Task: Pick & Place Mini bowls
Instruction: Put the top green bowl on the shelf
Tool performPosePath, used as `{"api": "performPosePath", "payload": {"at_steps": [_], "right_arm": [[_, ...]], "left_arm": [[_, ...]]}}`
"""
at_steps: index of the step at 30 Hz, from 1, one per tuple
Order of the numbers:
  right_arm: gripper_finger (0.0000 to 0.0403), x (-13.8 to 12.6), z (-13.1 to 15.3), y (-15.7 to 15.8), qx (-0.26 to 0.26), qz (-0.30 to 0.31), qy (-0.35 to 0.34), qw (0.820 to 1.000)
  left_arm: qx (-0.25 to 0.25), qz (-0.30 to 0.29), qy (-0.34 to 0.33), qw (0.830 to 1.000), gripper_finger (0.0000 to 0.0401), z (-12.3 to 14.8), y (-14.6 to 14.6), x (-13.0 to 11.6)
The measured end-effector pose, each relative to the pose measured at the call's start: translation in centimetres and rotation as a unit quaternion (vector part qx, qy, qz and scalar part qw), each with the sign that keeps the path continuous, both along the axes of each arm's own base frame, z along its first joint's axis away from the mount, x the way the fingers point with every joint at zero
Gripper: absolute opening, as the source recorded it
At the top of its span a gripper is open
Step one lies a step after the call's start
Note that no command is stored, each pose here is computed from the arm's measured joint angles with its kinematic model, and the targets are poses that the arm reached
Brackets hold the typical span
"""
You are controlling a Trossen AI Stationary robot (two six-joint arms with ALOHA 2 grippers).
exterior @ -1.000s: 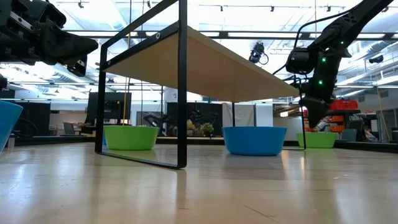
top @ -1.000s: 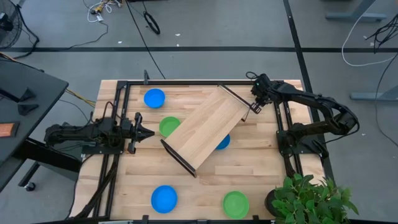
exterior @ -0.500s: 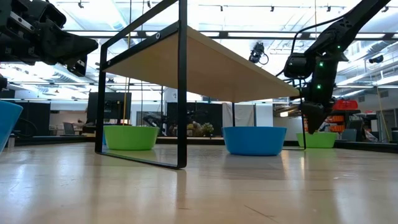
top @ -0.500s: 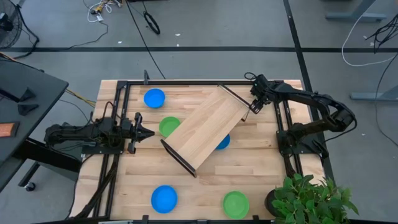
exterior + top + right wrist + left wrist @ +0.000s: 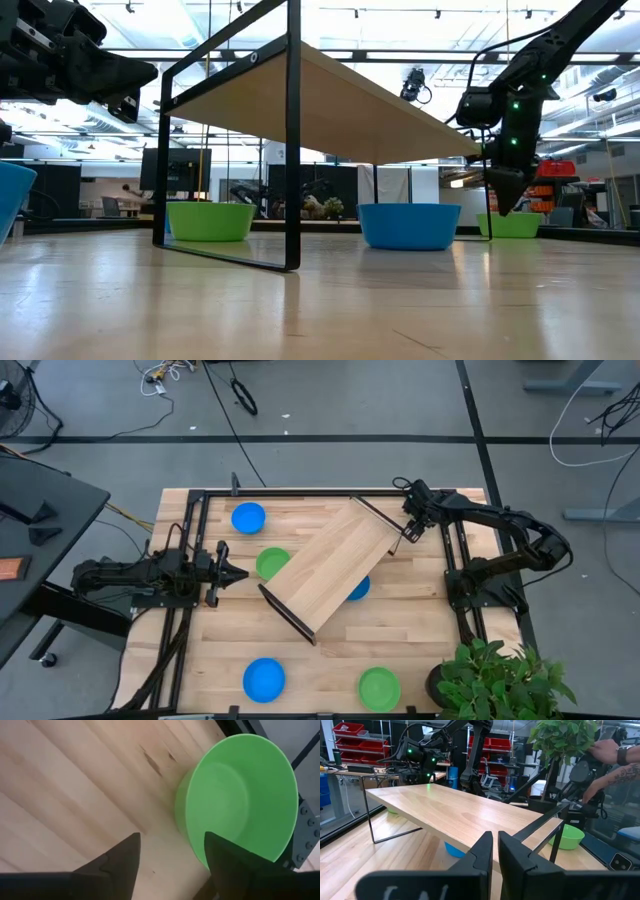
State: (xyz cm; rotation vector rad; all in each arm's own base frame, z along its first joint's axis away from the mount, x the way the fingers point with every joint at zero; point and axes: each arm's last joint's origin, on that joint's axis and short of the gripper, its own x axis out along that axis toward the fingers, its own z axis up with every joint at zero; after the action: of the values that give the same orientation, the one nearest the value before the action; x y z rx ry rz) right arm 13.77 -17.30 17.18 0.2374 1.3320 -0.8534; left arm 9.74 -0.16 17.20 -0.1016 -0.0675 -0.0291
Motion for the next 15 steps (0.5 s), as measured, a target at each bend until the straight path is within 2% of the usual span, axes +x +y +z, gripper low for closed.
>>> {"api": "performPosePath", "payload": {"at_steps": [15], "right_arm": [[0.0219, 0.1, -1.4, -0.3, 0.02, 0.005, 0.037, 0.999]], "left_arm": [[0.0, 0.0, 0.0, 1.0, 0.0032, 0.0, 0.0, 0.0]]}}
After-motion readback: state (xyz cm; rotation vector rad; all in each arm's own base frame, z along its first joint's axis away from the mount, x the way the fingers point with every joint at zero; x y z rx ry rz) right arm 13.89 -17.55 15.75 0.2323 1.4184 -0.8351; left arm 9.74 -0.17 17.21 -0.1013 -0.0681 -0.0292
